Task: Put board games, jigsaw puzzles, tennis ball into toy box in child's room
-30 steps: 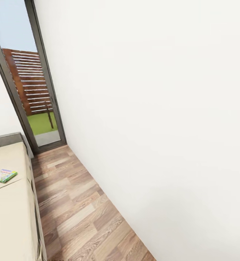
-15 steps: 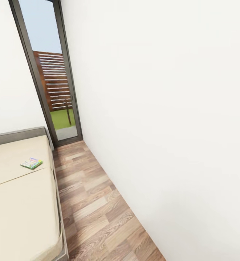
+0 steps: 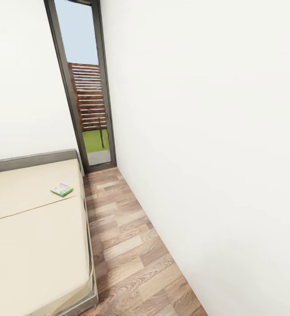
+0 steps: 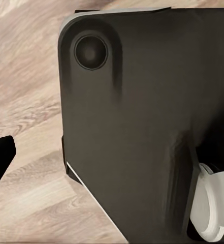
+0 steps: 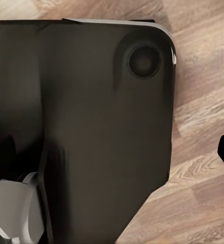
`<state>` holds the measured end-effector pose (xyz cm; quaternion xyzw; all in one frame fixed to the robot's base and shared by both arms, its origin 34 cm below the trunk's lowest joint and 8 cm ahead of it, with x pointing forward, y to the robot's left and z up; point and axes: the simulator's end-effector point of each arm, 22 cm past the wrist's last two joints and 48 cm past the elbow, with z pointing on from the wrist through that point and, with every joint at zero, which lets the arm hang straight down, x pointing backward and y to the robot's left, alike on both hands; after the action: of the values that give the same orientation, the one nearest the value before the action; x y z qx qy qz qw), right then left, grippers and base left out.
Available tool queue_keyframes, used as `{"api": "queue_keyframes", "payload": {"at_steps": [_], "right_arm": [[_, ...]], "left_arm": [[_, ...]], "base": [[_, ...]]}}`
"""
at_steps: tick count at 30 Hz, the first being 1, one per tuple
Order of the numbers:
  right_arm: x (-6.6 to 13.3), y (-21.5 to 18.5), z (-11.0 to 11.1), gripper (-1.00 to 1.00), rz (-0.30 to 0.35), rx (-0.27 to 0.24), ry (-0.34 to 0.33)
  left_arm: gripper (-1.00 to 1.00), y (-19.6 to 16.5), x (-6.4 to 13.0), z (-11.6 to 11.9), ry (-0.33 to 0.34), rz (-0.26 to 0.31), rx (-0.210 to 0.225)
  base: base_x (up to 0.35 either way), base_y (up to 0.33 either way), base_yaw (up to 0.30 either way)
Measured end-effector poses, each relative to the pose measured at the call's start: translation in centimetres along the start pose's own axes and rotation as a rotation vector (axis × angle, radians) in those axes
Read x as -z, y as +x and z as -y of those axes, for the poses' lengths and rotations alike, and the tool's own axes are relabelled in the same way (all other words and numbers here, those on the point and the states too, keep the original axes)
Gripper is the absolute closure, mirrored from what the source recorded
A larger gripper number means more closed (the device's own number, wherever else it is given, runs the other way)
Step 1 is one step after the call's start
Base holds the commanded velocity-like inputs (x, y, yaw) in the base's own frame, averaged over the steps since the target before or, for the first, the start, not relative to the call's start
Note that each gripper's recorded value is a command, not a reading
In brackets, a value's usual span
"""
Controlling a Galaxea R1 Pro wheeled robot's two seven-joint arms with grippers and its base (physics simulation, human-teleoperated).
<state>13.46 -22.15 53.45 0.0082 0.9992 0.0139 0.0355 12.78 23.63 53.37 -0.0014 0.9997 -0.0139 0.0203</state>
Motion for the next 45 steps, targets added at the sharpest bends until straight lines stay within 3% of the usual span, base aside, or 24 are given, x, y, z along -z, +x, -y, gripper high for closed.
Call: {"api": "queue_keyframes", "payload": {"at_steps": [45], "right_arm": [[5.3,1.9,-0.2,-1.00,-0.031,0.000,0.005]], "left_arm": [[-1.00,2.0,5.2,0.0,-0.005,-0.030,-0.001]], "base": [[0.000,0.000,0.264]]}}
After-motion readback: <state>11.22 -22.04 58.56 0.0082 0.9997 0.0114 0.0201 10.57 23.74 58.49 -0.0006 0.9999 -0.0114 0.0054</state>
